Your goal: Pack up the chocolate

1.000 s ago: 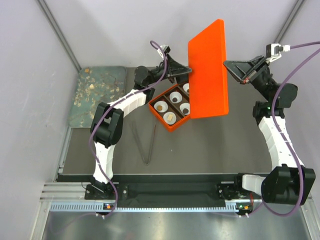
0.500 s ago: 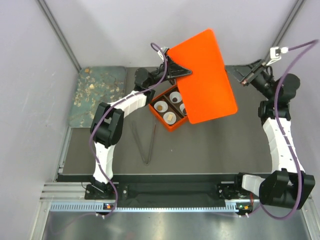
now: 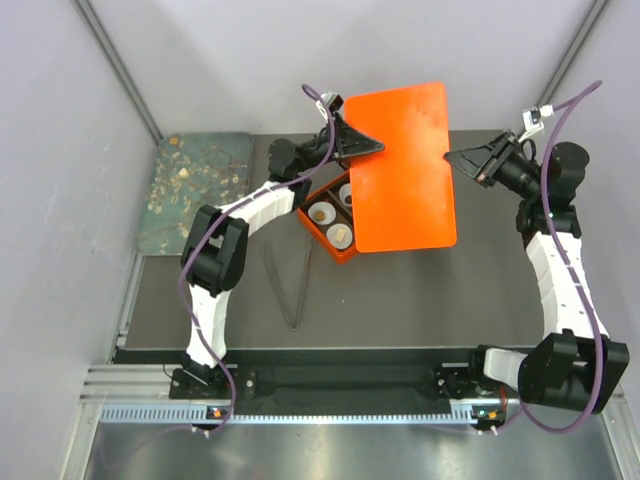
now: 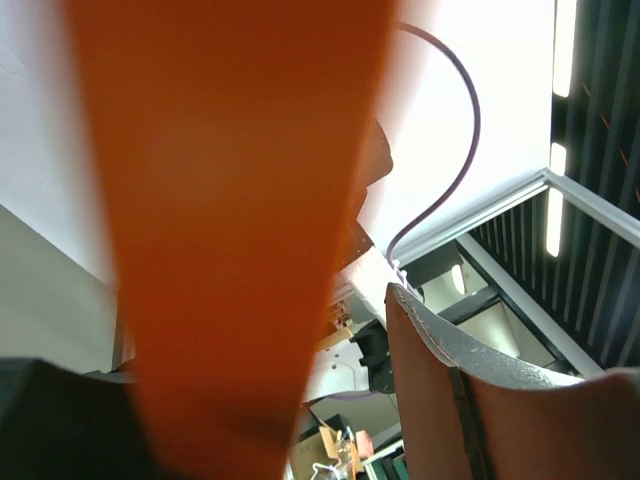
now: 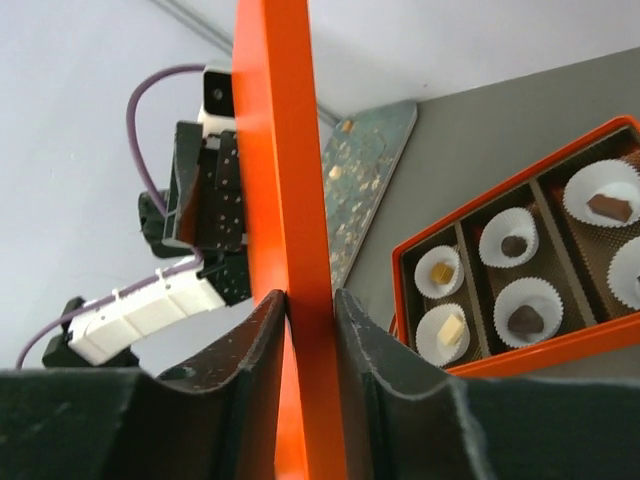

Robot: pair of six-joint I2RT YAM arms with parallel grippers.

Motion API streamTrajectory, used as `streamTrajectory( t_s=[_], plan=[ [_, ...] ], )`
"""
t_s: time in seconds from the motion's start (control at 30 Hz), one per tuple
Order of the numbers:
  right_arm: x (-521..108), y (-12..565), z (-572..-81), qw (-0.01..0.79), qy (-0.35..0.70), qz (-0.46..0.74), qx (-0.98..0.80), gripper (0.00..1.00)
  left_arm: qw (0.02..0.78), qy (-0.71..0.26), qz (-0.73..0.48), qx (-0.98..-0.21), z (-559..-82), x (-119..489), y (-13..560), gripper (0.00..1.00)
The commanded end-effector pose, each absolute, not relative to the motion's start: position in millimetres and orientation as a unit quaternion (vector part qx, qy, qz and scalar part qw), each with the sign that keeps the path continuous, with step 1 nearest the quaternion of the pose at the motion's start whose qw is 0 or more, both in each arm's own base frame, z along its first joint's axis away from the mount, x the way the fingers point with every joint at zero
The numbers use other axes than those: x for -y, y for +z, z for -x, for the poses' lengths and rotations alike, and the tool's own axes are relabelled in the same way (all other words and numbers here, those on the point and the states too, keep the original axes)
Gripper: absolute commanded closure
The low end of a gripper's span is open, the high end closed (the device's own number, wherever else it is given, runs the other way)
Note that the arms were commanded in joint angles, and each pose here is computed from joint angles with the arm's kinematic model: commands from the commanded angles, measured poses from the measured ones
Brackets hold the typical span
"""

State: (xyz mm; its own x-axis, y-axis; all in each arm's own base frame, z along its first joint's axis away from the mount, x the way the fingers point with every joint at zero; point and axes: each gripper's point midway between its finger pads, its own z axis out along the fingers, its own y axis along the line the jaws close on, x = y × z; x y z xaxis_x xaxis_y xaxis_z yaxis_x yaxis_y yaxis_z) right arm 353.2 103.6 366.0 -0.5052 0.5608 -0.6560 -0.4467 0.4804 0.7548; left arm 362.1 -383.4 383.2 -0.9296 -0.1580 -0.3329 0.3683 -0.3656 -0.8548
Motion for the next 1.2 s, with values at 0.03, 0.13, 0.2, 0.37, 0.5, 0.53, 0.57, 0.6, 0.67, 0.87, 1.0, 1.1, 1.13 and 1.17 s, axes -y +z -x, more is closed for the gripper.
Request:
streamTrajectory(
  t_s=[0.03, 0.13, 0.2, 0.37, 0.5, 0.53, 0.57, 0.6, 0.67, 0.87, 1.0, 1.1, 1.13, 1.17],
  plan=[
    [-125.9, 360.7, -333.2, 0.45, 0.549, 0.011, -0.704, 0.71, 0.272, -0.852, -0.276, -0.353, -269.2, 351.1, 468.1, 0.68],
    [-130.0, 355.0, -325.9, 0.44, 0.561, 0.024, -0.7, 0.64, 0.261, -0.85, -0.282, -0.36, -264.8, 350.3, 466.8, 0.75],
    [-133.3, 350.0, -323.0, 0.432, 0.566, 0.034, -0.702, 0.6, 0.247, -0.849, -0.283, -0.372, -263.3, 351.0, 464.2, 0.85],
    [-133.8, 344.5, -320.1, 0.433, 0.559, 0.044, -0.706, 0.88, 0.223, -0.839, -0.293, -0.402, -258.3, 352.8, 454.1, 0.93],
    [-132.5, 346.5, -318.9, 0.44, 0.555, 0.031, -0.705, 1.0, 0.233, -0.813, -0.295, -0.446, -262.1, 351.3, 443.8, 0.57],
    [-132.6, 349.7, -317.1, 0.441, 0.556, 0.03, -0.704, 1.0, 0.222, -0.808, -0.272, -0.473, -271.4, 354.0, 438.8, 0.52],
    [-132.4, 353.2, -317.0, 0.446, 0.555, 0.029, -0.701, 1.0, 0.24, -0.797, -0.269, -0.484, -278.2, 354.5, 428.9, 0.49],
    [-132.2, 359.1, -315.3, 0.454, 0.556, 0.033, -0.696, 1.0, 0.255, -0.791, -0.262, -0.491, -281.5, 348.0, 434.2, 0.43],
    [-131.8, 367.5, -313.4, 0.457, 0.563, 0.025, -0.689, 1.0, 0.267, -0.773, -0.246, -0.521, -291.6, 345.4, 425.4, 0.37],
    [-122.5, 397.5, -318.4, 0.481, 0.582, -0.011, -0.656, 1.0, 0.283, -0.756, -0.228, -0.545, -302.7, 323.4, 419.0, 0.28],
    [-115.6, 405.5, -331.8, 0.499, 0.581, -0.042, -0.642, 1.0, 0.277, -0.752, -0.216, -0.558, -308.2, 311.3, 408.9, 0.23],
    [-112.7, 411.4, -339.0, 0.504, 0.593, -0.059, -0.626, 1.0, 0.273, -0.745, -0.188, -0.579, -321.7, 298.8, 394.1, 0.21],
    [-113.3, 411.5, -340.6, 0.502, 0.594, -0.059, -0.625, 1.0, 0.273, -0.743, -0.178, -0.584, -325.7, 294.2, 387.5, 0.21],
    [-113.9, 411.4, -341.8, 0.5, 0.596, -0.059, -0.626, 1.0, 0.272, -0.743, -0.166, -0.589, -330.6, 289.3, 383.7, 0.21]
  ],
)
